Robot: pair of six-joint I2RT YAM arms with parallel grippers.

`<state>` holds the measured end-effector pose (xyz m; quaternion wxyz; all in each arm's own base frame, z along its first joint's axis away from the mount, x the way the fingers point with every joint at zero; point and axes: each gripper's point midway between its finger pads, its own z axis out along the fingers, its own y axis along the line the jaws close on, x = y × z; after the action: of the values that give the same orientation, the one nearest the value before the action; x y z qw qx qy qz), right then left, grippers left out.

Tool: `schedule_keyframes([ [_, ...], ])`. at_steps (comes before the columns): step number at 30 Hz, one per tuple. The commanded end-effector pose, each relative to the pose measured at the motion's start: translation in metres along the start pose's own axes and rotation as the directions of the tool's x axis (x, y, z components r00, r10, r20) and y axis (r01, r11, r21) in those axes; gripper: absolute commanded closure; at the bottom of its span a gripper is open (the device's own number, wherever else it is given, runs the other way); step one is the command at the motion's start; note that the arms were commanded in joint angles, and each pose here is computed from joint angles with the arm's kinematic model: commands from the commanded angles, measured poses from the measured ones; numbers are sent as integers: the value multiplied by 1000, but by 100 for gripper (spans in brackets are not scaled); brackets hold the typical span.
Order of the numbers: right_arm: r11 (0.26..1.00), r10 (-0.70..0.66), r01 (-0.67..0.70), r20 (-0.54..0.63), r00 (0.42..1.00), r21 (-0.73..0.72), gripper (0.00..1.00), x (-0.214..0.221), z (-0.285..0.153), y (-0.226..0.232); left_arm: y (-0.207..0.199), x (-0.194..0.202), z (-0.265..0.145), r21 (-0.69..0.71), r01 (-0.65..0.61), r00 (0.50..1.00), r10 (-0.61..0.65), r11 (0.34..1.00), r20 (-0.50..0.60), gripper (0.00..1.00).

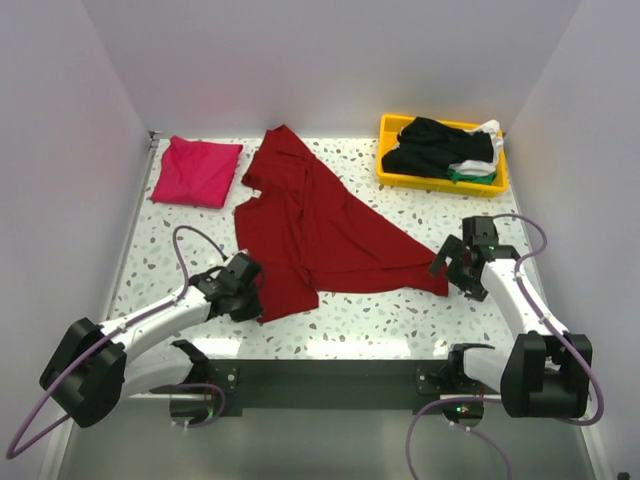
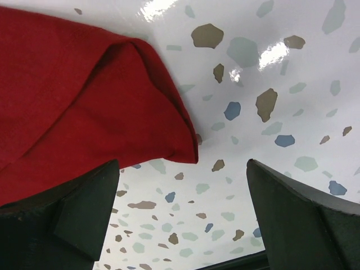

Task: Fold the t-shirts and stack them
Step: Flatten the tshirt out

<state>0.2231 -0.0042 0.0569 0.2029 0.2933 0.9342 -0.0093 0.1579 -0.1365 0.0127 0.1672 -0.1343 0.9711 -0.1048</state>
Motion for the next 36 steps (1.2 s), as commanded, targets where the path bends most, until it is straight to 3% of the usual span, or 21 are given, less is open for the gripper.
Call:
schedule_keyframes([
  [1, 999, 31, -32, -18, 999, -36, 2, 4, 1, 2, 16, 11, 4, -54, -23, 999, 21, 998, -26, 100],
  [7, 1000, 31, -32, -46, 998, -1, 5, 9, 8, -8, 8, -35, -20, -110, -70, 989, 83, 991, 125, 100],
  [10, 998, 41, -43, -55, 998, -38, 13, 12, 15, -2, 4, -54, -31, -136, -86, 977, 110, 987, 181, 100],
  [14, 994, 48, -58, -113, 992, -95, 29, 25, 25, 9, -7, -64, -39, -115, -112, 970, 134, 987, 202, 100],
  [25, 995, 58, -67, -130, 990, -69, 42, 30, 55, 8, -17, -67, -46, -54, -122, 966, 132, 991, 223, 100],
  [31, 992, 53, -69, -139, 989, -109, 81, 31, 53, 15, -20, -69, -50, -48, -116, 966, 124, 992, 227, 100],
  [32, 988, 49, -68, -133, 990, -136, 96, 30, 48, 19, -22, -71, -52, -41, -115, 965, 122, 992, 233, 100],
  [36, 974, 39, -49, -51, 998, -219, 100, 9, 20, 32, -37, -87, -72, 10, -125, 948, 117, 992, 297, 100],
])
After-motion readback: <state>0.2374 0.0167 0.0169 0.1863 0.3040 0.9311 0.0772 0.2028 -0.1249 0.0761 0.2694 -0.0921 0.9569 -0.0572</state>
